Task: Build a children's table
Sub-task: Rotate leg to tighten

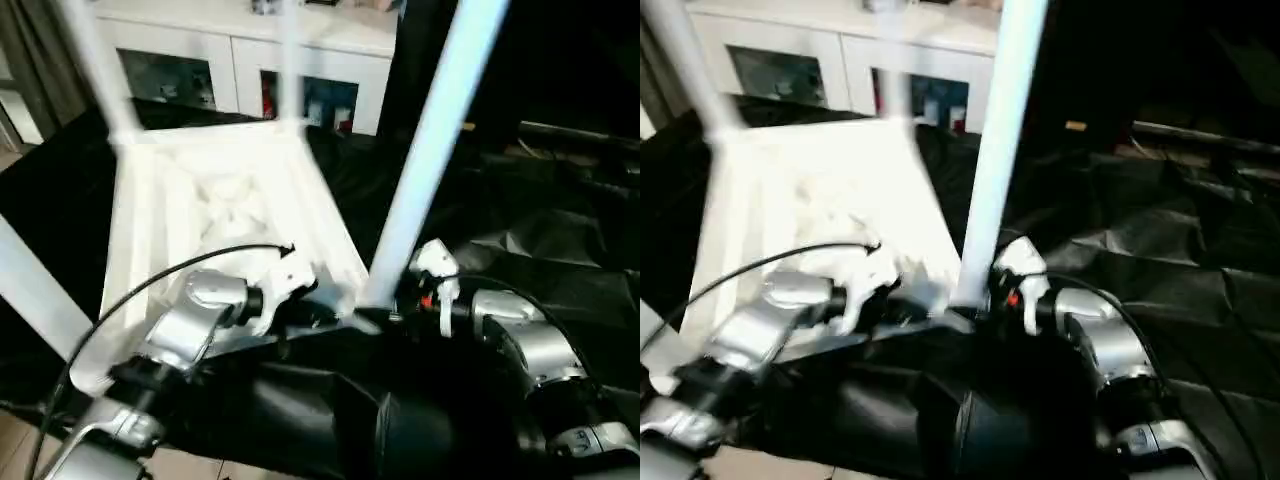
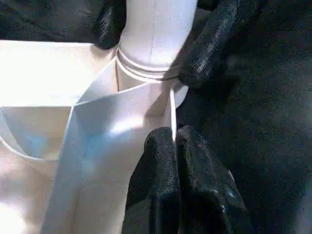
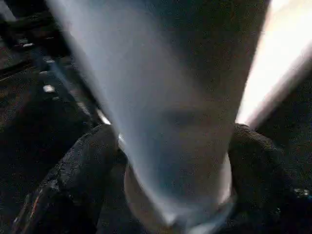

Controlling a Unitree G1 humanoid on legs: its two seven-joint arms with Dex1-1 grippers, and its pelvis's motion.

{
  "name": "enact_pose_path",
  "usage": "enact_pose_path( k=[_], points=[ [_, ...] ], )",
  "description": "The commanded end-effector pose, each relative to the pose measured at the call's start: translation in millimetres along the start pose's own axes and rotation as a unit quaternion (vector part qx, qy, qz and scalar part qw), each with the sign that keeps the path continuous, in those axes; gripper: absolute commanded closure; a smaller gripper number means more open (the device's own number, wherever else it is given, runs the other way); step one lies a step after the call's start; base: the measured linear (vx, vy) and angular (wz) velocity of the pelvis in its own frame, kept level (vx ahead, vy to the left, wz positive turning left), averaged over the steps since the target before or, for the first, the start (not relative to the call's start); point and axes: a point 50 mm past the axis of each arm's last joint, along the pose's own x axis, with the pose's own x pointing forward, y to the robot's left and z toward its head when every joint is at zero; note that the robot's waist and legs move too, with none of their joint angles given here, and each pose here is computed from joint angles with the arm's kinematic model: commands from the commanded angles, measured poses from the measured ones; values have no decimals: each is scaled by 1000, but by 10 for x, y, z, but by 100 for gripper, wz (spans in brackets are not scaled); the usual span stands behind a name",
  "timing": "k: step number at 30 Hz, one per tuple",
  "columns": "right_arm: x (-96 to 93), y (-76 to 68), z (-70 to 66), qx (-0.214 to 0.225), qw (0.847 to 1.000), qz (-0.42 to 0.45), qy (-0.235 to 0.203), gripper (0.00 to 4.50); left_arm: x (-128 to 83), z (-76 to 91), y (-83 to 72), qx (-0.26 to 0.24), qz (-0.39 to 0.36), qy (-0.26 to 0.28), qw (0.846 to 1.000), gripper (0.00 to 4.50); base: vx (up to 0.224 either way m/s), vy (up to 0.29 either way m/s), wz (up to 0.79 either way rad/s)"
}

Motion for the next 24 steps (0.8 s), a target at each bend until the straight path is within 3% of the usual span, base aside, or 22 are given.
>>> enact_pose_path(
  k=[1,8,11,17,20,23,24],
  points=[
    [-35,21,36,-9,1000,29,7,86,122,-132,-176,-6,-69,35,997,450,0,0,0],
    [-93,51,48,-6,997,71,18,124,-9,-162,-211,-4,-90,46,995,450,0,0,0],
    [-85,63,45,-4,997,77,18,165,-27,-163,-209,-5,-88,45,995,450,0,0,0],
    [1,162,-11,11,996,90,12,189,1,-128,-140,-18,-44,27,999,450,0,0,0],
    [49,175,-38,20,997,72,5,201,29,-99,-91,-26,-16,16,999,450,0,0,0],
    [238,37,-148,32,996,-87,8,207,112,-28,53,-45,61,-2,997,450,0,0,0],
    [246,33,-154,34,995,-93,8,209,117,-26,59,-46,65,-2,997,450,0,0,0]
  ],
)
